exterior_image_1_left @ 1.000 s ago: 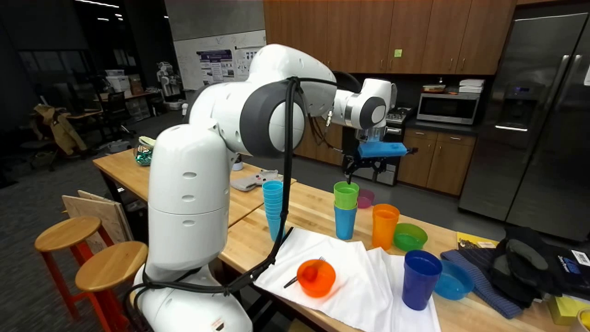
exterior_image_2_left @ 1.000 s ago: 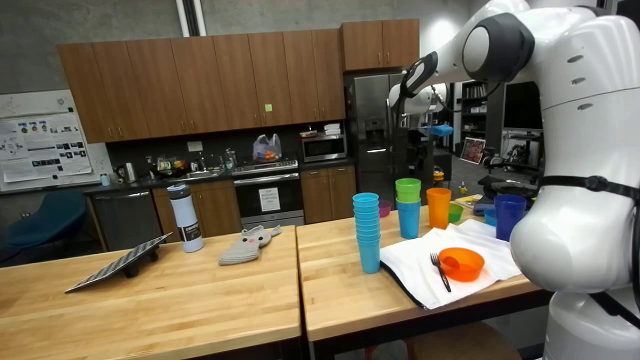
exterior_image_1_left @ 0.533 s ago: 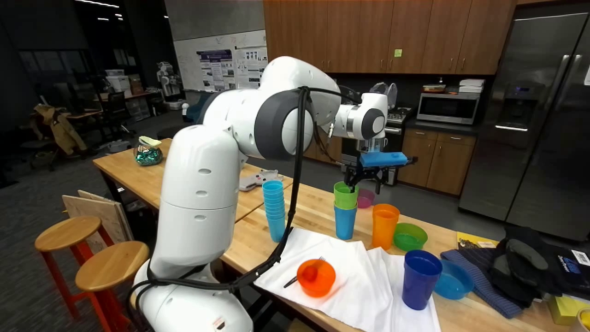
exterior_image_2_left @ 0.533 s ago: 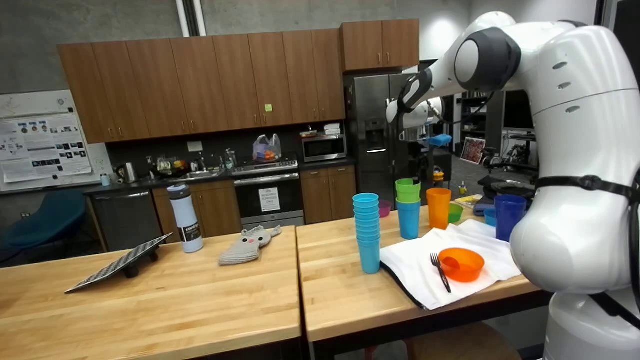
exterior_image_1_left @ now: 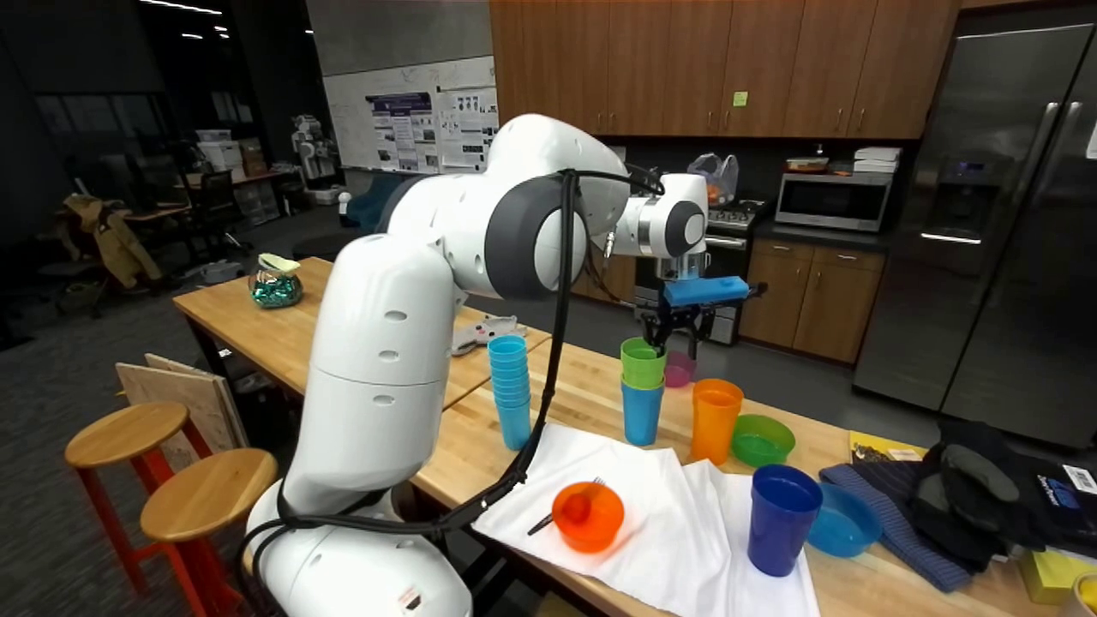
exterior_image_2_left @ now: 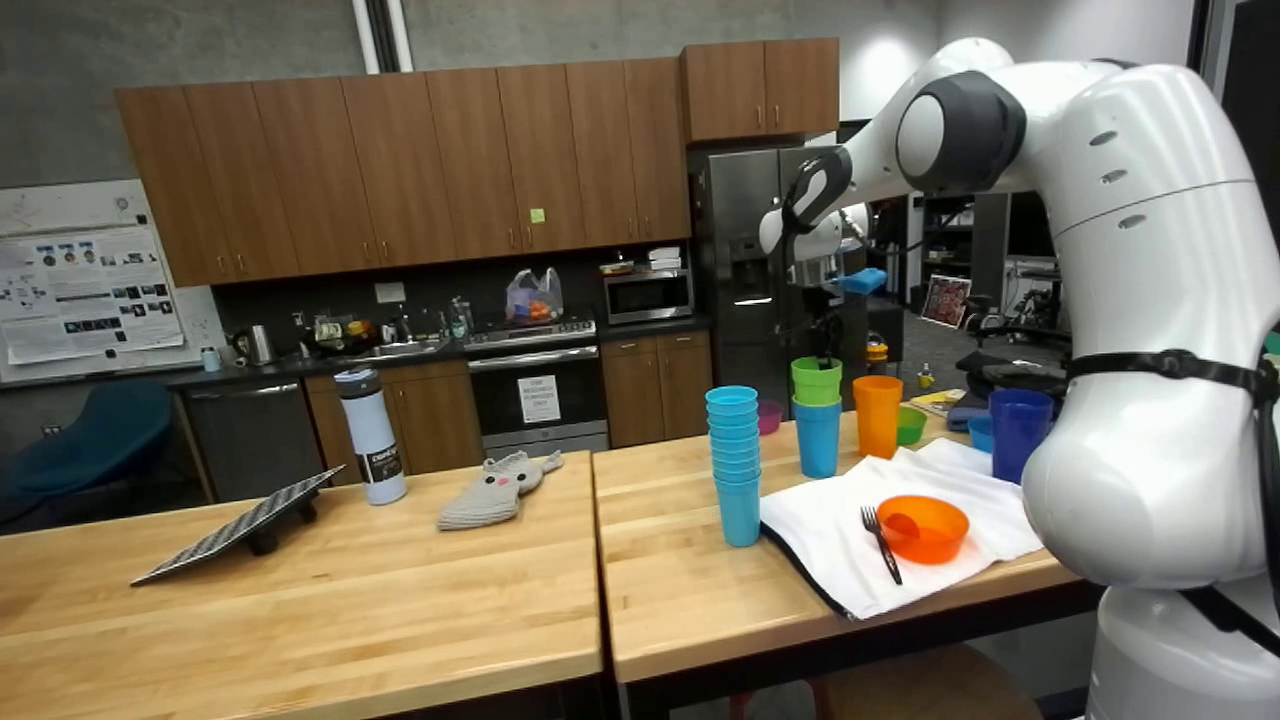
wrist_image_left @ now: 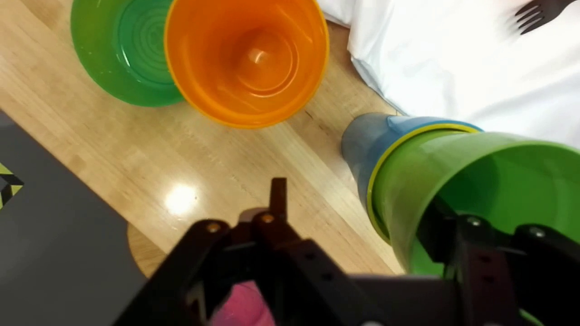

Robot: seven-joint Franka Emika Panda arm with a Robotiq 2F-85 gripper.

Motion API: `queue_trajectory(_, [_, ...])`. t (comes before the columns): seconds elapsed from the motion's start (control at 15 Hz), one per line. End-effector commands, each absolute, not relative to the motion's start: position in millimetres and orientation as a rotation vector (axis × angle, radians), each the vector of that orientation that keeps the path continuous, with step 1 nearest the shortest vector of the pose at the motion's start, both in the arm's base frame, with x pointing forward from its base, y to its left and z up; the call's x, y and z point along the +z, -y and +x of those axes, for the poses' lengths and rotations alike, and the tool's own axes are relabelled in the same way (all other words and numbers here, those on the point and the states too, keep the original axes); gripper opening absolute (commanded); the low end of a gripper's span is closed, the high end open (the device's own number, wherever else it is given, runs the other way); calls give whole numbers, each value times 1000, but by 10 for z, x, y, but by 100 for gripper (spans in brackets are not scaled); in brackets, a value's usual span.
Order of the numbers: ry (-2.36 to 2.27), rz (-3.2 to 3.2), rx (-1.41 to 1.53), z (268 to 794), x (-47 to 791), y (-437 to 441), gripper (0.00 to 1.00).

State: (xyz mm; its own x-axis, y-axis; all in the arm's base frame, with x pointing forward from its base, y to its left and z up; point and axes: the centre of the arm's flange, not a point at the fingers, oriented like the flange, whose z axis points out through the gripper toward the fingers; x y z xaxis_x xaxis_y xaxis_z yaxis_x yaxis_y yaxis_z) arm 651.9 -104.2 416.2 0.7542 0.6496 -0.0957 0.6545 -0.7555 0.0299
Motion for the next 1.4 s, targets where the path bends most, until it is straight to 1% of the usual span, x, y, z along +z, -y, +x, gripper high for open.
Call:
queue_trajectory(0.0, [-1066, 2856, -124, 6650, 4198, 970, 36])
queue_trajectory(0.27, [-1071, 2854, -115, 6714, 4197, 961, 4])
queue_trajectory(0.33, [-1073, 2854, -114, 6739, 4211, 986, 1])
queue_trajectory(1.33, [-1005, 2824, 92, 6748, 4514, 974, 2])
